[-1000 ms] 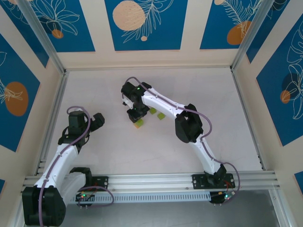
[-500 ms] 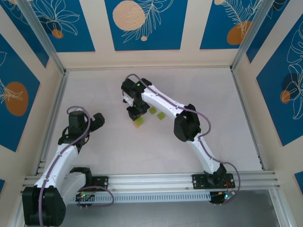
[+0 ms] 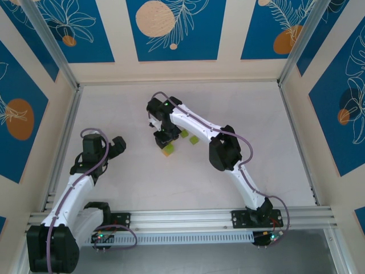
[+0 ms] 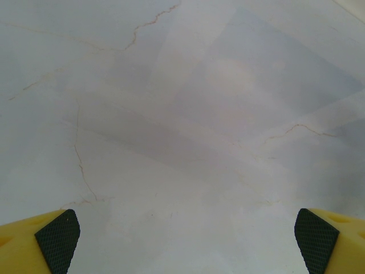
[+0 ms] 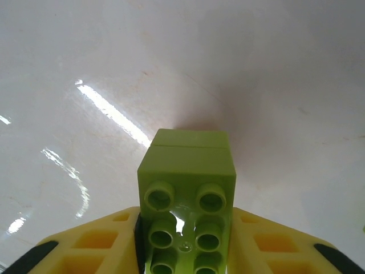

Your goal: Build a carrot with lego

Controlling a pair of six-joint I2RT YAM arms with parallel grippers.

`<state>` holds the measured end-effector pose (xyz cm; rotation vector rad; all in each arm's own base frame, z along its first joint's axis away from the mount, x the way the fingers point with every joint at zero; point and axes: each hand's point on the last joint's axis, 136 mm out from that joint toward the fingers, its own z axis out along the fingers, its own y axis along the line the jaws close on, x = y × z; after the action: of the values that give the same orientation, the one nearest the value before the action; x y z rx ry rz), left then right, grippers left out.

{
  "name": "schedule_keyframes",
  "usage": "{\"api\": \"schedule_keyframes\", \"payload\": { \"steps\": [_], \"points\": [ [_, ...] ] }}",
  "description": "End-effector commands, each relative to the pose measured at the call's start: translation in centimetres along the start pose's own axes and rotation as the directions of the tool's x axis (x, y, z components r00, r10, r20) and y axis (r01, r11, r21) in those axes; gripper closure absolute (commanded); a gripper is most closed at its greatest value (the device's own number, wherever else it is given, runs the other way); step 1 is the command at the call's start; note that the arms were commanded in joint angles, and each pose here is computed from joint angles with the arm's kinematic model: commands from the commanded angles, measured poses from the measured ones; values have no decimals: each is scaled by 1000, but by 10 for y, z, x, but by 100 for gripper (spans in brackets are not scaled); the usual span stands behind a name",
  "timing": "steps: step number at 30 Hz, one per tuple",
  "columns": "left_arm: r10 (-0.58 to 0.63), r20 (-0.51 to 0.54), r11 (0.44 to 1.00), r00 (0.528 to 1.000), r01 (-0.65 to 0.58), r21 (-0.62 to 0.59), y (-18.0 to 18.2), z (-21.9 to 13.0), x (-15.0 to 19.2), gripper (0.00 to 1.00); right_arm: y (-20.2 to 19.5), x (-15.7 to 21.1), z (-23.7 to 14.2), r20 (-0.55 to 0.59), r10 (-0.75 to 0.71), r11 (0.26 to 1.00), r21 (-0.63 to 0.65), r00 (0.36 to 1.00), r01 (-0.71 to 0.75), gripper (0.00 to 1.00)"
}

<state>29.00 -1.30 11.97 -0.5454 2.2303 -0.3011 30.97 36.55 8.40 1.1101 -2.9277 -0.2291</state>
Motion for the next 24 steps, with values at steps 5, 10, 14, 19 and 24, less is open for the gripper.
{"api": "schedule_keyframes", "payload": {
  "steps": [5, 10, 14, 19, 24],
  "points": [
    [15, 2, 1000, 1000, -15, 13, -3, 0, -2, 1, 10, -2, -13, 35, -6, 999, -39, 999, 8, 40],
    [16, 0, 1000, 1000, -16, 13, -3, 0, -1, 1, 15, -4, -45, 105, -7, 998, -57, 994, 13, 31],
    [16, 2, 1000, 1000, -16, 14, -3, 0, -1, 1, 8, -3, -78, 179, 3, 999, -37, 984, 3, 30],
    [14, 4, 1000, 1000, -14, 17, -3, -1, -1, 1, -32, -1, -92, 217, 70, 998, -7, 974, -70, 29],
    [14, 2, 1000, 1000, -14, 15, -2, -1, -1, 1, -81, -7, -59, 170, 132, 989, 41, 977, -141, 31]
  ]
}}
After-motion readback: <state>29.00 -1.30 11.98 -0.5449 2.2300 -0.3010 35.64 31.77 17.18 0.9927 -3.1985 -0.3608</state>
